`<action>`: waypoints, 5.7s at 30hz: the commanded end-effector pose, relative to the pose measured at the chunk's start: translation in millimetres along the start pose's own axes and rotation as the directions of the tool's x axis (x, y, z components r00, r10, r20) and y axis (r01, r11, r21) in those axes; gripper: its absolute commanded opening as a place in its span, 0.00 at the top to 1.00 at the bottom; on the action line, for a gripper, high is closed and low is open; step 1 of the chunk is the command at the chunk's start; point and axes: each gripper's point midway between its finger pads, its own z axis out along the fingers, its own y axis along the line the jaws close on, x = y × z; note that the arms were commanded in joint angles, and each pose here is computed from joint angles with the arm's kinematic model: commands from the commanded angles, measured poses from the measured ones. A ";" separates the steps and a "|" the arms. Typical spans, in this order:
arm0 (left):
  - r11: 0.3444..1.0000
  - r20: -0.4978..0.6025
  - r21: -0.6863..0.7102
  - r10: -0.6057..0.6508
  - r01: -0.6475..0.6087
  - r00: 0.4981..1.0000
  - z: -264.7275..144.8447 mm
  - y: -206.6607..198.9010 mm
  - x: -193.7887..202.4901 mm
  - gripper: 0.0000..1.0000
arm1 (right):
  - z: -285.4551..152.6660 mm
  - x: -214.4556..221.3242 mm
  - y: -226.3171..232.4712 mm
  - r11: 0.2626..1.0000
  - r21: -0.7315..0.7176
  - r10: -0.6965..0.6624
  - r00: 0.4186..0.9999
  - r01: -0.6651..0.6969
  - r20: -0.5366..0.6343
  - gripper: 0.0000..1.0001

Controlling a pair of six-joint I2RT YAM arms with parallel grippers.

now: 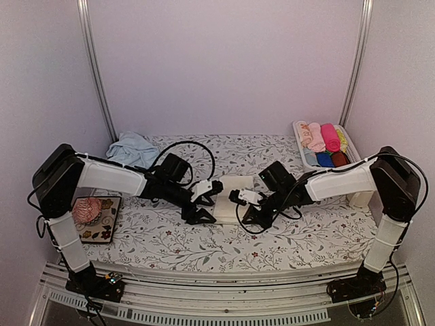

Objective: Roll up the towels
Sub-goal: Roll the towel at the center of the board.

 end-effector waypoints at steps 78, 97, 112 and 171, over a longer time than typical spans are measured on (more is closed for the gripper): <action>0.966 -0.114 -0.179 -0.209 0.187 0.971 63.8 54.4 36.7 0.65 | -51.0 -27.1 -42.5 0.946 0.262 -0.228 0.967 0.192 0.111 0.41; 0.951 -0.166 -0.097 -0.308 0.295 0.937 74.7 50.8 51.6 0.65 | 0.0 4.5 -30.7 0.792 0.356 -0.484 0.865 0.497 -0.130 0.41; 0.948 -0.157 -0.071 -0.318 0.311 0.935 70.3 51.6 53.6 0.65 | 28.8 30.3 -36.7 0.770 0.348 -0.469 0.844 0.535 -0.260 0.54; 0.795 0.095 -0.342 0.559 -0.500 0.824 -16.9 -26.4 -2.1 0.09 | 21.8 -9.9 10.6 0.929 -0.347 0.096 0.989 -0.130 -0.114 0.96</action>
